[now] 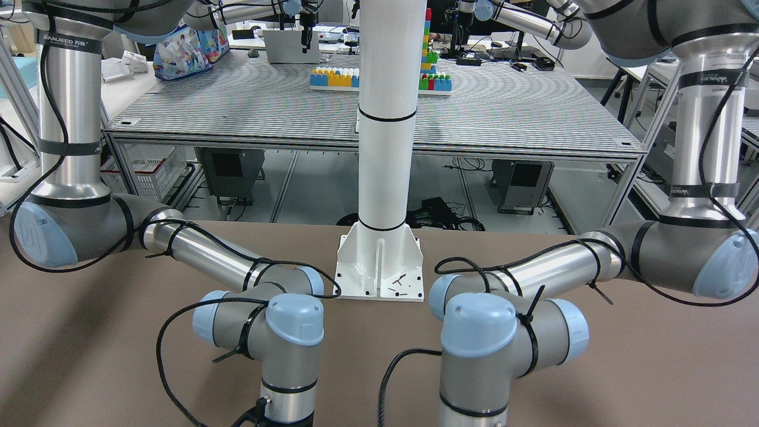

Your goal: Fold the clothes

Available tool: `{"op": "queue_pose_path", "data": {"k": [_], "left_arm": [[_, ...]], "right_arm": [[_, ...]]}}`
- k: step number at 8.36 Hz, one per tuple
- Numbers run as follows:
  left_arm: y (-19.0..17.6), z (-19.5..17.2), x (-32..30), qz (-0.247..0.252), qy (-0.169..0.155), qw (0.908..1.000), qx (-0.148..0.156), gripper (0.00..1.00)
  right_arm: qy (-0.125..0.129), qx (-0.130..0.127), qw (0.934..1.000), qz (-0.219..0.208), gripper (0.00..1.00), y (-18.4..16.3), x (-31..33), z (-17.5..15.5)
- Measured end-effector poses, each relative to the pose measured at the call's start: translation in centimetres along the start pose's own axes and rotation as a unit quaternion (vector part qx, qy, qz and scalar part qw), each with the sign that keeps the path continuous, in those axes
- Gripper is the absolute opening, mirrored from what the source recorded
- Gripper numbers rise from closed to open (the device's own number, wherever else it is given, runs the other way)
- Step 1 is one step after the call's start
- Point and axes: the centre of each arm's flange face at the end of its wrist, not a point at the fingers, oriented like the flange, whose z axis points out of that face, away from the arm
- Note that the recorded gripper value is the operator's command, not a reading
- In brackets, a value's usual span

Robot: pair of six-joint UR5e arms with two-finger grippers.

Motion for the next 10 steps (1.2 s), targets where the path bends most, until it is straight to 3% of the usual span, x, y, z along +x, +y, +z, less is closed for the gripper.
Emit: {"op": "queue_pose_path", "data": {"k": [2, 4, 6, 8, 10], "left_arm": [[-5.0, 2.3, 4.6, 0.025, -0.013, 0.9994, 0.018, 1.00], [-7.0, 0.6, 5.9, 0.033, 0.014, 0.9993, -0.010, 1.00], [-6.8, 0.3, 3.5, 0.034, 0.026, 0.9986, -0.030, 1.00], [-6.4, 0.8, -0.3, 0.041, 0.028, 0.9981, -0.035, 1.00], [-6.2, 2.1, -7.1, 0.083, 0.022, 0.9956, -0.037, 1.00]], "right_arm": [[-0.013, 0.001, 0.9999, -0.009, 0.94, -3.8, -0.4, 3.8], [-0.051, -0.046, 0.9975, -0.014, 0.94, -5.7, -1.8, 1.8], [-0.073, -0.072, 0.9947, -0.011, 0.94, -5.0, -2.7, -0.2], [-0.066, -0.083, 0.9941, -0.019, 0.94, -3.1, -2.2, 0.2], [-0.050, -0.082, 0.9914, -0.089, 0.95, -3.1, 0.4, 2.0]]}}
